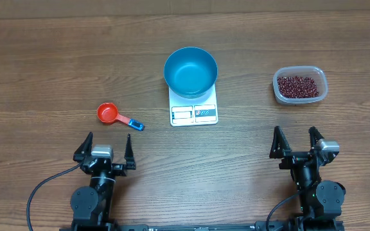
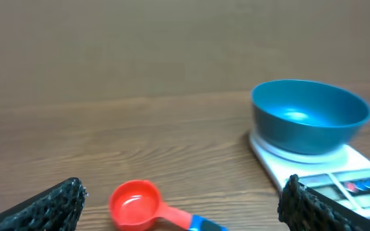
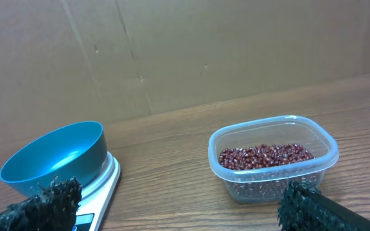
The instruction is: Scoop item into bowl and weigh 150g on scale
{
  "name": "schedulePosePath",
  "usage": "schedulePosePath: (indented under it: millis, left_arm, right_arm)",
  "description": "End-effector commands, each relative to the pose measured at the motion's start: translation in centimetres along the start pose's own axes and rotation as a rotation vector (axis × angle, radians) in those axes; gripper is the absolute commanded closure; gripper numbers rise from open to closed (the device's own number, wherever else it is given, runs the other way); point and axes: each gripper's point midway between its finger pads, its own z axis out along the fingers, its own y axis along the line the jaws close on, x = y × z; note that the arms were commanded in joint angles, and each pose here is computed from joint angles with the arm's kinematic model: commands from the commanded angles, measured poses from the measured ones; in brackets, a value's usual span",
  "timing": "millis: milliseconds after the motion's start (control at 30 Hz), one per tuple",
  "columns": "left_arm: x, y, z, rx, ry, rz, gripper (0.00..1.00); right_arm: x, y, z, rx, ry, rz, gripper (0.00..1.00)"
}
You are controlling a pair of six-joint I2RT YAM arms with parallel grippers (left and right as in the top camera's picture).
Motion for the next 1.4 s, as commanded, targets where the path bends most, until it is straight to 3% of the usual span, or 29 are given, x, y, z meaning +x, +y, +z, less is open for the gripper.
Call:
schedulePosePath:
  millis: [0,200,433,567,967,1067,1200,1367]
  left_arm:
    - [-0.2,-2.3,-0.2,0.134,-0.014,-0.023,0.0]
    - [-1.7,-2.0,-0.4,0.12,-0.043,-0.031,0.01]
    - [-5.1,1.1,-1.6,-0.058,-0.063,-0.118,0.0]
    - [-5.7,3.1,-2.6,-0.176,0.003,-0.181,0.0]
    - [-10.6,3.3,-0.9,-0.198,0.228,-0.214,0.01]
    - [-11.7,3.1,0.5,-0.186,0.315,-0.205,0.0]
    - [-11.9,0.9,2.4,-0.062,0.419,-0.228,0.0]
    - [-8.5,-2.6,4.3,0.12,0.59,-0.287,0.0]
  right_arm:
    - [0.1,0.0,0.0,-0.004,-0.005,-0.005,0.0]
    - [0.1,0.0,0.0,-0.004,-0.005,-0.005,0.0]
    - [0.1,0.0,0.0,-0.004,-0.005,-0.005,0.0]
    - [0.1,0.0,0.0,-0.004,-0.005,-0.005,0.0]
    - [0.1,0.0,0.0,-0.004,-0.005,-0.005,0.0]
    - [0.1,0.0,0.0,-0.004,-0.005,-0.005,0.0]
    - [0.1,0.0,0.0,-0.004,-0.005,-0.005,0.0]
    - [0.1,0.0,0.0,-0.004,-0.005,-0.005,0.0]
